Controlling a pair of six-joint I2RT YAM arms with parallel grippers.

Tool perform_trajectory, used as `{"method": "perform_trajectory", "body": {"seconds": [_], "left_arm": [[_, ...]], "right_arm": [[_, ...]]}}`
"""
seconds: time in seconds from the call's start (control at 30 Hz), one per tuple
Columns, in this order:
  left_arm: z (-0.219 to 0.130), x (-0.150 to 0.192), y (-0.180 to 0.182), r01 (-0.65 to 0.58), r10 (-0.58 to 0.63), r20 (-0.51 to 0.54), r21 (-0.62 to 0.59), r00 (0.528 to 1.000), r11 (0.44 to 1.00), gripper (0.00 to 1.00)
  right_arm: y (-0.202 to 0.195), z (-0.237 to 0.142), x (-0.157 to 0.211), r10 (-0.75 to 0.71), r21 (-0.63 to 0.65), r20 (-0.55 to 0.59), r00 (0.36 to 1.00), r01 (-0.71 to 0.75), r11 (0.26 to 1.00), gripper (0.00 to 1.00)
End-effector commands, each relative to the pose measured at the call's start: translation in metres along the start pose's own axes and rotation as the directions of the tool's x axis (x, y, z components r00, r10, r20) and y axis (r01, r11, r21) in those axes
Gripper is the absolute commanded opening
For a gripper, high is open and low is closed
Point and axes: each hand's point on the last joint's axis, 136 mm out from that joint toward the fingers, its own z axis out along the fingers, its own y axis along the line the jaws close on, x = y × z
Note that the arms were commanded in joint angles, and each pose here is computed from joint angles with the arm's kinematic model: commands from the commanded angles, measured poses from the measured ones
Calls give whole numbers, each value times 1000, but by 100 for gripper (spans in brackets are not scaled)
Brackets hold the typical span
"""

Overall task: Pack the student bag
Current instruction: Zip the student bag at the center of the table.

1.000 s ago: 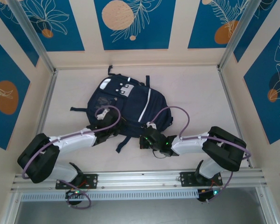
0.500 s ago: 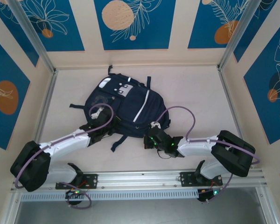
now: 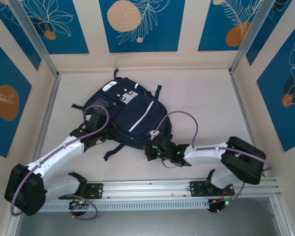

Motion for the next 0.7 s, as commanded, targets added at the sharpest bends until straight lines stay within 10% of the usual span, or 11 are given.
{"method": "perform_trajectory", "body": {"seconds": [0.0, 0.2, 0.67], "left_arm": [[-16, -25, 35, -48, 54, 42, -129, 998, 991, 0], [-30, -12, 33, 24, -24, -11, -46, 1000, 999, 34], [-35, 27, 12, 189, -181, -101, 79, 978, 979, 39]], "right_arm": [[10, 12, 12, 40, -3, -48, 998, -40, 999, 0], [7, 30, 20, 153, 67, -45, 987, -150, 986, 0], [7, 37, 22, 161, 75, -40, 986, -158, 985, 0]]}}
